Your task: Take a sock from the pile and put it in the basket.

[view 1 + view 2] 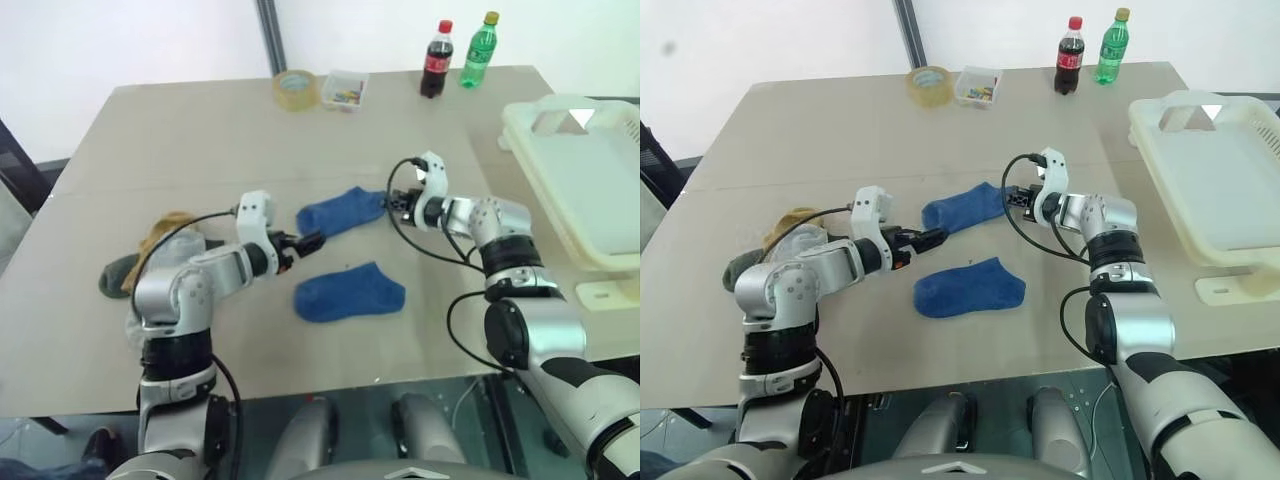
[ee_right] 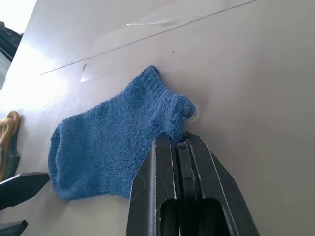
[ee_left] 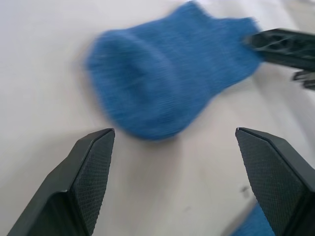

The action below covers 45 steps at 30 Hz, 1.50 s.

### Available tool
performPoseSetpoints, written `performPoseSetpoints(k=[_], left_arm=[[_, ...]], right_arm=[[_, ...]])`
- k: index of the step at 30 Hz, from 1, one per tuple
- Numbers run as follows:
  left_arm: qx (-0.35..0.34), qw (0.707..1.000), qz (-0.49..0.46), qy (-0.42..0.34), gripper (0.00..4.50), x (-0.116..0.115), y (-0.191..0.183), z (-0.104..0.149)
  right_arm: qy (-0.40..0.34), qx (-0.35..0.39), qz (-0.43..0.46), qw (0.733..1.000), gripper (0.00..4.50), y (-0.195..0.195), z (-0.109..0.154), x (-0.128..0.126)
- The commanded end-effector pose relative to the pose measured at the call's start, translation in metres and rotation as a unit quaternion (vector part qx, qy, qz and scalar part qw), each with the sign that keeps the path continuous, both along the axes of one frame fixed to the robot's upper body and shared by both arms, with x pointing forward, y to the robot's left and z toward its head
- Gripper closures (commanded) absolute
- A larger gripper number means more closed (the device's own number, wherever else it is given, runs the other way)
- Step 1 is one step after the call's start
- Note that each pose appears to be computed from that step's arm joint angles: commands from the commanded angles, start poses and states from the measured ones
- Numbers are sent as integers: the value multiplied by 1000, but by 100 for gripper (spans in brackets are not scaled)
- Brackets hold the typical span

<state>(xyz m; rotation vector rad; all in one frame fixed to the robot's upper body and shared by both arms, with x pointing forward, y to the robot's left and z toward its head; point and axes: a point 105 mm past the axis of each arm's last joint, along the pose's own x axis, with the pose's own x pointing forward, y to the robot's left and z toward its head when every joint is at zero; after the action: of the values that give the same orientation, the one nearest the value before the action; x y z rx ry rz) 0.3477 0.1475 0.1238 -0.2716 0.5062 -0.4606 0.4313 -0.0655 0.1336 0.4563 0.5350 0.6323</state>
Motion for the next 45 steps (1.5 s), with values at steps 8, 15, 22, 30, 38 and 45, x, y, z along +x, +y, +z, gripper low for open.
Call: performPoseSetpoints(k=[8, 15, 22, 30, 38, 45], left_arm=[[-5, 997, 71, 40, 29, 18, 18, -7], [-46, 995, 25, 88, 188, 13, -9, -13], [-51, 993, 17, 108, 444, 8, -11, -21], [-66, 997, 12, 34, 444, 5, 8, -10], [-138, 990, 14, -34, 444, -12, 21, 15], [-153, 988, 8, -16, 444, -20, 15, 2]], right_arm=[[-35, 3, 6, 999, 447, 3, 13, 2], [-42, -3, 4, 999, 450, 1, 15, 2], [-45, -4, 6, 999, 450, 3, 14, 0], [-73, -20, 14, 997, 450, 2, 23, -11], [-101, -5, 16, 995, 450, -10, 61, -60], [-68, -17, -8, 998, 450, -16, 42, -78]])
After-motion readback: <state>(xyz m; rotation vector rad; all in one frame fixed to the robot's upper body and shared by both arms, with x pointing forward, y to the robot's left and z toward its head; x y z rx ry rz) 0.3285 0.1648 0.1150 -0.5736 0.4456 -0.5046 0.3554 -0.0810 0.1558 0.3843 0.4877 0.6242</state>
